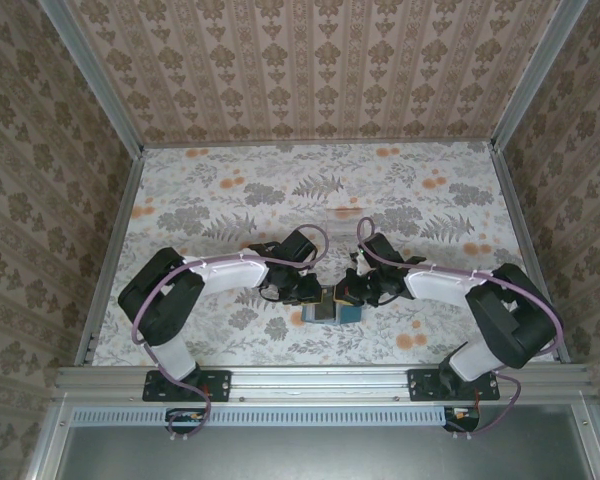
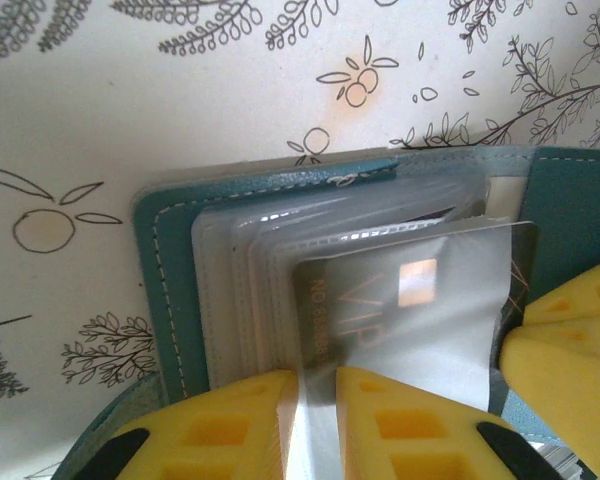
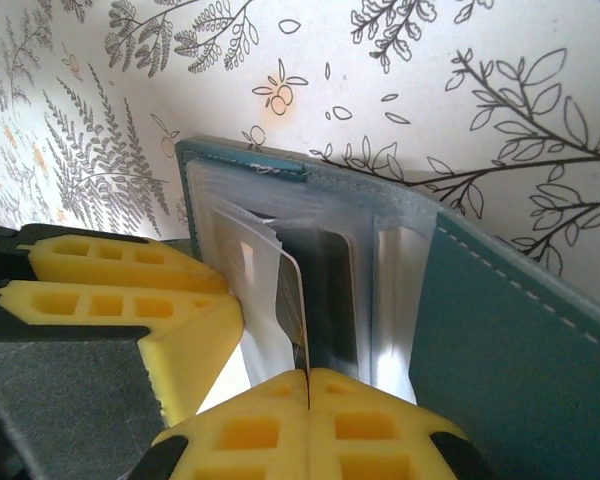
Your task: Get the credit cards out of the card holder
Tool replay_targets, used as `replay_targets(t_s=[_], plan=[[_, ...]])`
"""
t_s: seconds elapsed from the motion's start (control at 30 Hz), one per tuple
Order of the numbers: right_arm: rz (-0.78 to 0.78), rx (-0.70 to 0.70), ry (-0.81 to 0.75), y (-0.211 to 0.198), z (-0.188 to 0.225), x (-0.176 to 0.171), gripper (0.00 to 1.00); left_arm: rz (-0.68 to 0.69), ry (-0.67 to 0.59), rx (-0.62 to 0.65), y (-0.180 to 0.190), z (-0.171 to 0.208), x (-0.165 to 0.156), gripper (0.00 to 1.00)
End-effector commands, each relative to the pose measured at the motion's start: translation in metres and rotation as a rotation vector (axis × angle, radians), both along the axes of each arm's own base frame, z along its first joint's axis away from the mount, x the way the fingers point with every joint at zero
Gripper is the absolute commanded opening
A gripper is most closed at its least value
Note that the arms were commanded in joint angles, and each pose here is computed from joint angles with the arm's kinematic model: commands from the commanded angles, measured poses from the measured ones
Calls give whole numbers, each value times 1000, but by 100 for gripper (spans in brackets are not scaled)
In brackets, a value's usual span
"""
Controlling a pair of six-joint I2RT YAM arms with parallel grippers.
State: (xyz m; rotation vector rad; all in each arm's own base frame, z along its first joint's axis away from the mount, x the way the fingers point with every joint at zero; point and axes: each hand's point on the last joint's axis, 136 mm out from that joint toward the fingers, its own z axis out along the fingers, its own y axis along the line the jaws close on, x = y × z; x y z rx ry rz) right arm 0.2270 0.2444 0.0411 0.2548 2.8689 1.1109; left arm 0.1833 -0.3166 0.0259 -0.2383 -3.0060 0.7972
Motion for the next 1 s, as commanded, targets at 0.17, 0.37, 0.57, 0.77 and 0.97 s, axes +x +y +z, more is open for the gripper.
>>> replay_targets(t_s=[0.17,0.37,0.57,0.77,0.97], plan=[[-11,-133,-24,-33,8,-4,3,-13,78,177,34,-39,-21,20],[1,-224,-17,-50,5,-6,2,-17,79,176,33,-39,-21,20],[-6,-266,-21,-57,5,-4,2,-17,81,179,35,-39,-22,20],[-4,-283,-27,-59,7,-2,2,-21,77,177,34,-38,-21,20],[3,-302,-24,-61,7,-2,2,-25,81,180,34,-38,-21,20]])
